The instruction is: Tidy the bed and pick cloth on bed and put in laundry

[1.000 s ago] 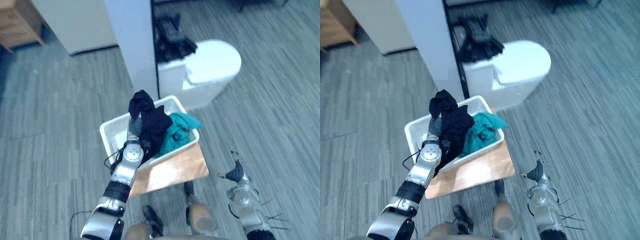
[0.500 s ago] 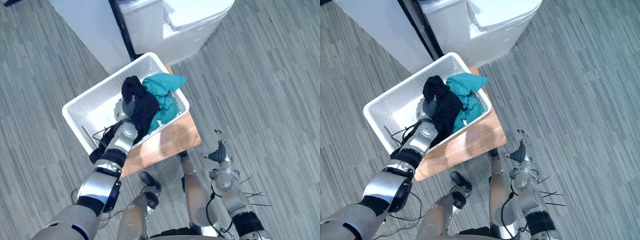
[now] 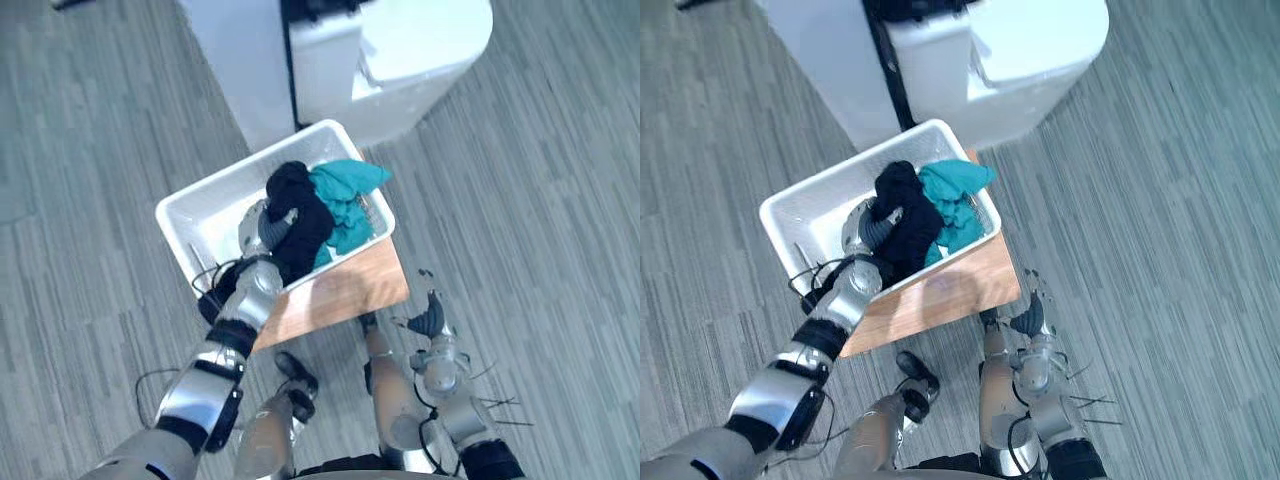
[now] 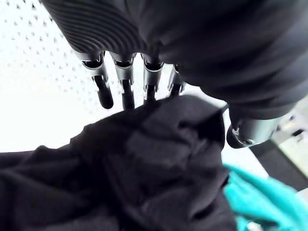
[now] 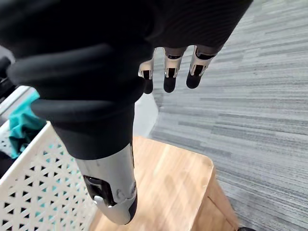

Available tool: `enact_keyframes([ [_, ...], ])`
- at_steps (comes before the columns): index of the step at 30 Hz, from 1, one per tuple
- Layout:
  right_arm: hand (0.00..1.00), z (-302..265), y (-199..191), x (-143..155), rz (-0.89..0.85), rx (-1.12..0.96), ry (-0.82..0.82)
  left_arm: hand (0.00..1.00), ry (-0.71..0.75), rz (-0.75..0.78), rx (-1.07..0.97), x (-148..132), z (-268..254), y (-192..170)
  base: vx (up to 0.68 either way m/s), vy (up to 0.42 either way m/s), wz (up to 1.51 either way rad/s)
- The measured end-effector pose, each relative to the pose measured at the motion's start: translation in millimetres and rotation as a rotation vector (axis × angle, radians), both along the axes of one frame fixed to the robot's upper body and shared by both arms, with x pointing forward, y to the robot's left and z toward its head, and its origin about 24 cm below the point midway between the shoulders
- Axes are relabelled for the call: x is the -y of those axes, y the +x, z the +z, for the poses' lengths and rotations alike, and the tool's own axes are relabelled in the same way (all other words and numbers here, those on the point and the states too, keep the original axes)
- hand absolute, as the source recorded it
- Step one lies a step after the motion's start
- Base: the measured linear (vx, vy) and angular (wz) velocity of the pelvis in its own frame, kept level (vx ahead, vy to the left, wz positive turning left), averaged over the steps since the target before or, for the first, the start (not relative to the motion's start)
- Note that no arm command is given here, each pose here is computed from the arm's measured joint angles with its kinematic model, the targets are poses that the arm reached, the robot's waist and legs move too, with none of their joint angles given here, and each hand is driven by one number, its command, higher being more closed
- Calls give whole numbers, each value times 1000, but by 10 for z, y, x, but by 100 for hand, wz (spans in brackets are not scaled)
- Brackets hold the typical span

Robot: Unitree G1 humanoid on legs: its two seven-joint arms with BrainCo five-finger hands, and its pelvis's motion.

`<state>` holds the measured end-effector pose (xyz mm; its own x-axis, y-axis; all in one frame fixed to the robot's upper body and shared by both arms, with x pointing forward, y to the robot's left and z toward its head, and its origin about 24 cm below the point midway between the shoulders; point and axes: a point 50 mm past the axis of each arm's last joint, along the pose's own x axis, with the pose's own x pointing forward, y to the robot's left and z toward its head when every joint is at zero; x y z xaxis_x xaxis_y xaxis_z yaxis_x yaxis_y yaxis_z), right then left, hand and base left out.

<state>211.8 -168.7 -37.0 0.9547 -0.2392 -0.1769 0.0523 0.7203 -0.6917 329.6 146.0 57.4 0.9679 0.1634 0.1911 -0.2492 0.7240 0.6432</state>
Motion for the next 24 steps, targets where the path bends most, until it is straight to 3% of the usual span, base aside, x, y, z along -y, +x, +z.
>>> enact_keyframes([
  [4,0,-260,-187,115,-33,-146,3,0,-114,59,-95,-197,-345,-370,55,-67,19],
  [11,0,-583,-539,469,-202,-341,27,0,-383,111,-187,-241,-648,-773,34,-56,20],
  [14,0,-752,-752,535,-289,-451,70,0,-561,262,-311,-428,-994,-1129,12,-10,13],
  [16,0,-870,-966,492,-353,-531,145,0,-718,427,-483,-574,-1415,-1573,-5,-15,5],
  [24,0,-1016,-1236,345,-501,-604,326,0,-901,892,-860,-668,-2109,-2800,-41,-14,5],
])
